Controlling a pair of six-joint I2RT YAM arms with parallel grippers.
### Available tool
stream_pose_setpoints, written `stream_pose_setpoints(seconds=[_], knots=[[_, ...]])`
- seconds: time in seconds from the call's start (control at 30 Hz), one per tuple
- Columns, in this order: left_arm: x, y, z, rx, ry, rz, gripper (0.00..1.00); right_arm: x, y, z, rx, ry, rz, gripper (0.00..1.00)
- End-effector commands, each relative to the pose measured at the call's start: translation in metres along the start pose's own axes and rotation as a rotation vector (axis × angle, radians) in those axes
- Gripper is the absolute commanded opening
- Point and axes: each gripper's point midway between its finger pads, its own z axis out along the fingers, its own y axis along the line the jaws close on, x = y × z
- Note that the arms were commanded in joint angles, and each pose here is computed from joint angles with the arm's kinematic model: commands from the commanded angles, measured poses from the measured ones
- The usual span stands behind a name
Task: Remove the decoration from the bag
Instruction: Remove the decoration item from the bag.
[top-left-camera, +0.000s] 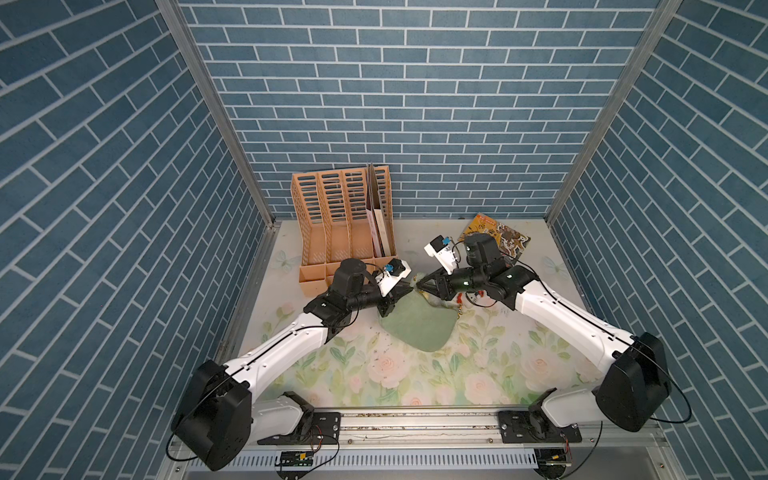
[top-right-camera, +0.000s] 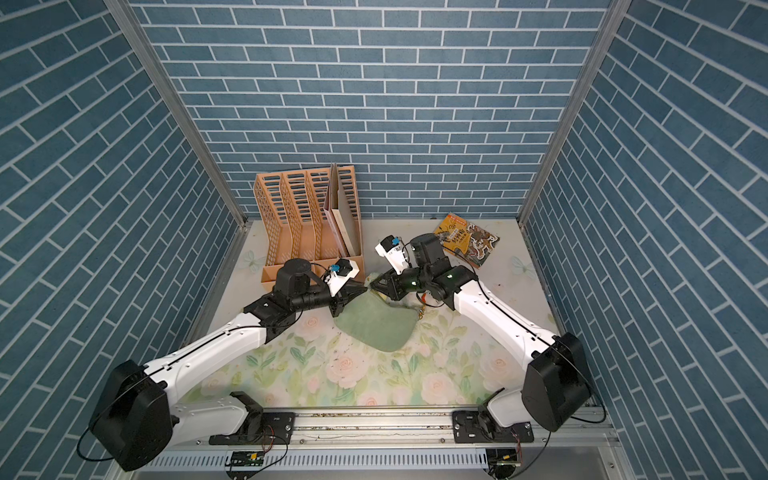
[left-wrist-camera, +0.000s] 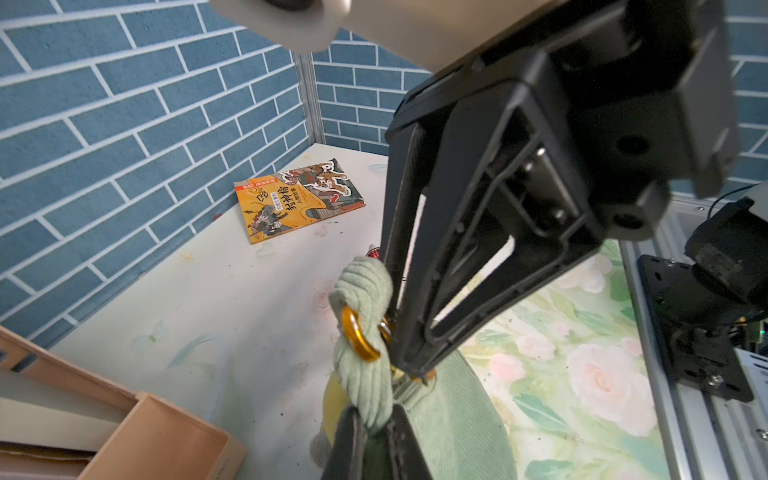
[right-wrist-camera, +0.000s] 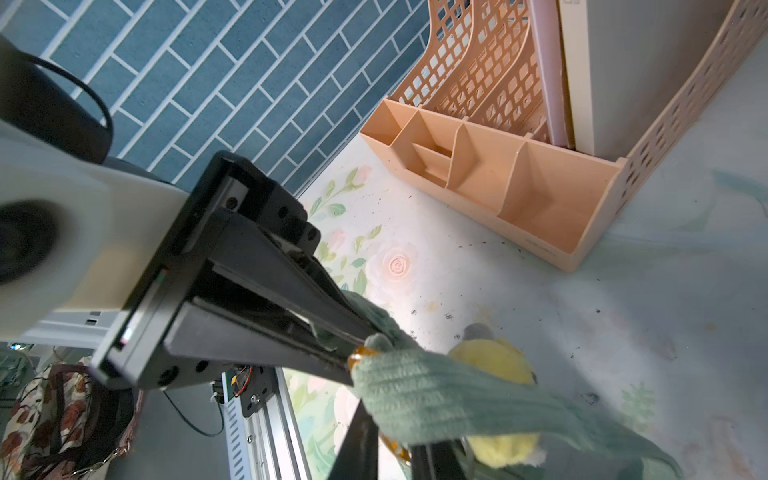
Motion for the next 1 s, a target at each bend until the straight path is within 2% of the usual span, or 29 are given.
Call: stream_pose_setpoints(seconds=[0.0, 0.13, 0.37, 0.53, 0.67, 0.87, 0.97], knots=[[-0.024, -0.014, -0.007, 0.052, -0.048, 0.019, 0.01, -0.025, -0.01, -0.005, 0.078, -0.078, -0.058, 0.16], [-0.029, -0.026, -0.005, 0.089, -0.054, 0.018, 0.0, -0.036, -0.017, -0.003, 0.125, -0.122, -0.066, 0.16], [-0.026, -0.041, 0.007, 0.143, -0.041, 0.005, 0.0, -0.053, -0.003, 0.003, 0.094, -0.219, -0.052, 0.16], [-0.032, -0.04, 0.005, 0.129, -0.056, 0.017, 0.0, -0.035, -0.019, 0.015, 0.198, -0.159, -0.07, 0.16], [-0.036, -0.033, 0.003, 0.09, -0.063, 0.006, 0.0, -0.023, -0.026, 0.02, 0.211, -0.129, -0.057, 0.16], [-0.027, 0.015, -0.007, -0.098, -0.064, -0.175, 0.0, 0.0, -0.032, 0.015, 0.232, -0.059, -0.058, 0.17], [-0.016, 0.032, -0.01, -0.148, -0.062, -0.267, 0.01, 0.002, -0.028, 0.007, 0.232, -0.06, -0.063, 0.17]])
